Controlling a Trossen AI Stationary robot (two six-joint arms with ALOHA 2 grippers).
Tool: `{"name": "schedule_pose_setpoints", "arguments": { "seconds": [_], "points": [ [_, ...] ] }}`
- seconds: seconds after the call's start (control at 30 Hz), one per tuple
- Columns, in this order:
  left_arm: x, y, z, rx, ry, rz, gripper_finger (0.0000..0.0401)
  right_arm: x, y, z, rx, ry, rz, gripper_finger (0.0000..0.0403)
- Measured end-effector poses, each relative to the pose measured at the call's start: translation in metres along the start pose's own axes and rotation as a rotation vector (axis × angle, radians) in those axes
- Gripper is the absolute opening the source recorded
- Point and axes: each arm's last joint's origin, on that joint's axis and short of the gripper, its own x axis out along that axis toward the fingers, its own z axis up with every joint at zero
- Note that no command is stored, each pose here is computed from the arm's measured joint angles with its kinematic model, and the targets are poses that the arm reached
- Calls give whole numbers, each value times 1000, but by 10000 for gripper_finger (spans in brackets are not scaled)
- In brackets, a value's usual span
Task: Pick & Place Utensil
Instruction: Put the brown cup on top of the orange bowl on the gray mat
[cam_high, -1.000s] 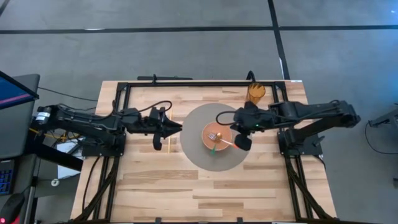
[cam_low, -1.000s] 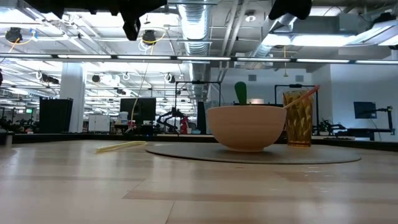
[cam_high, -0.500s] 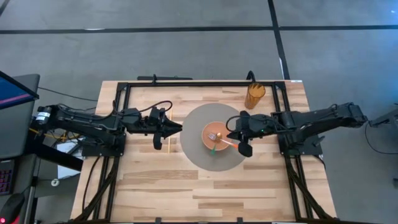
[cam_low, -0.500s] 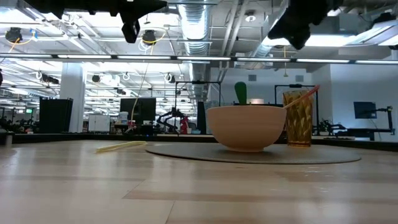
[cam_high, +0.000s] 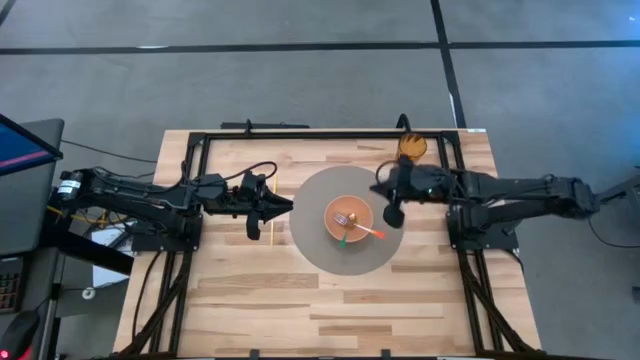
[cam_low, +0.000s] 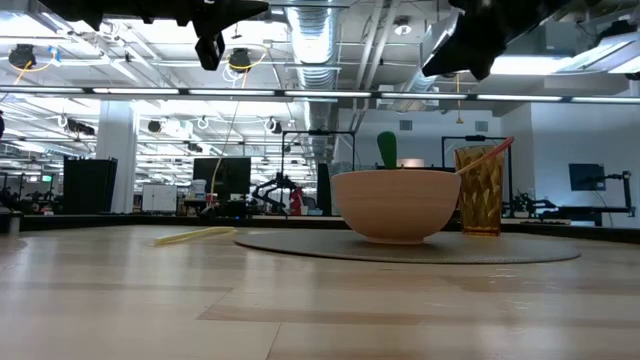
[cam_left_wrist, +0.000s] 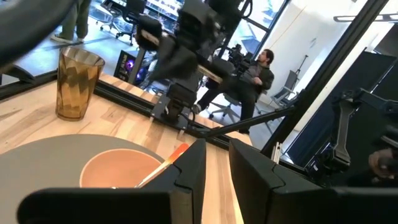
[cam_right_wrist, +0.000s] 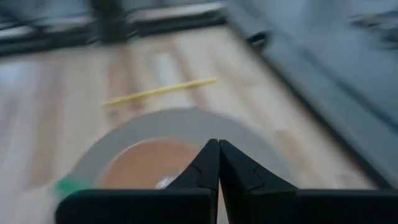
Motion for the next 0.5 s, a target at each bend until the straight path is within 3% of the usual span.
{"name": "schedule_pose_setpoints", "arguments": {
  "seconds": [0.1,0.23,0.5],
  "points": [
    [0,0,0,0,0,0,72,2,-10,2,-10,-16,-146,0],
    [0,0,0,0,0,0,72,6,-25,-1,-111,36,-319,13],
    [0,0,0,0,0,1,72,16,-46,7,-115,122,-394,87]
  ]
}}
